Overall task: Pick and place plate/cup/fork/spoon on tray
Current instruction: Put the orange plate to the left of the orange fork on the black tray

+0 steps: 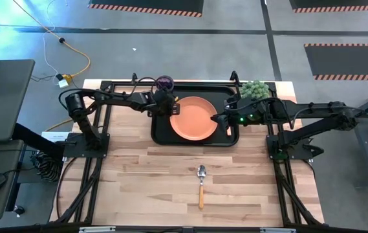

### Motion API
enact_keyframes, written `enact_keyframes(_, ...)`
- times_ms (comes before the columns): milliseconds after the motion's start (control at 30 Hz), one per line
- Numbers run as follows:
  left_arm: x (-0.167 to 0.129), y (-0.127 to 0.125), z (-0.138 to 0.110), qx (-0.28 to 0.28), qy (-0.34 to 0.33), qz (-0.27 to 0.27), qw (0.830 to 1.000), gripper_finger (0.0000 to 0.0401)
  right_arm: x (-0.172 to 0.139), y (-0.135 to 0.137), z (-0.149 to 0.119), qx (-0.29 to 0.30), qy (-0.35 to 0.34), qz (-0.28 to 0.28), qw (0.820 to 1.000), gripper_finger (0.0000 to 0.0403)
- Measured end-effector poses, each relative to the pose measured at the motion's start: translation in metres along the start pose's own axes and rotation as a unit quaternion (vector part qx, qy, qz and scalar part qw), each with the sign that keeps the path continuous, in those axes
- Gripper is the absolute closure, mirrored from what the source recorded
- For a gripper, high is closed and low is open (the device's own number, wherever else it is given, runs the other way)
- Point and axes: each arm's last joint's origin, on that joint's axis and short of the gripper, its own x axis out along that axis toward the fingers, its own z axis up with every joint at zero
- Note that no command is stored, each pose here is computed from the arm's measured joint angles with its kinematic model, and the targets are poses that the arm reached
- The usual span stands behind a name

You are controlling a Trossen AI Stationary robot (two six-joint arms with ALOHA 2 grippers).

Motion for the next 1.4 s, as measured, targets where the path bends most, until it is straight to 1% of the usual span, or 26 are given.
enact_keyframes(433, 0.0000, 0.0001, 0.0001, 0.010, -0.002, 0.001, 1.000, 0.0384, 0.0000, 0.0000, 0.0000, 0.000, 0.000, 0.000, 1.000, 0.0324)
enact_keyframes(600, 0.0000, 0.0004, 0.0006, 0.009, -0.014, 0.009, 1.000, 0.0384, 0.0000, 0.0000, 0.0000, 0.000, 0.000, 0.000, 1.000, 0.0324)
enact_keyframes(733, 0.0000, 0.0007, 0.0010, -0.002, -0.021, 0.013, 1.000, 0.0384, 0.0000, 0.0000, 0.0000, 0.000, 0.000, 0.000, 1.000, 0.0324)
enact_keyframes(833, 0.0000, 0.0007, 0.0010, 0.006, -0.022, 0.014, 1.000, 0.0382, 0.0000, 0.0000, 0.0000, 0.000, 0.000, 0.000, 1.000, 0.0324)
enact_keyframes(967, 0.0000, 0.0007, 0.0009, 0.012, -0.017, 0.011, 1.000, 0.0364, 0.0000, -0.0001, 0.0001, 0.000, 0.000, 0.000, 1.000, 0.0324)
enact_keyframes(1233, 0.0000, 0.0010, 0.0003, 0.022, -0.009, 0.010, 1.000, 0.0304, 0.0000, -0.0001, 0.0001, 0.000, 0.000, 0.000, 1.000, 0.0324)
enact_keyframes(1400, -0.0019, 0.0001, 0.0007, 0.032, -0.011, 0.006, 0.999, 0.0291, 0.0000, -0.0001, 0.0001, 0.000, 0.000, 0.000, 1.000, 0.0324)
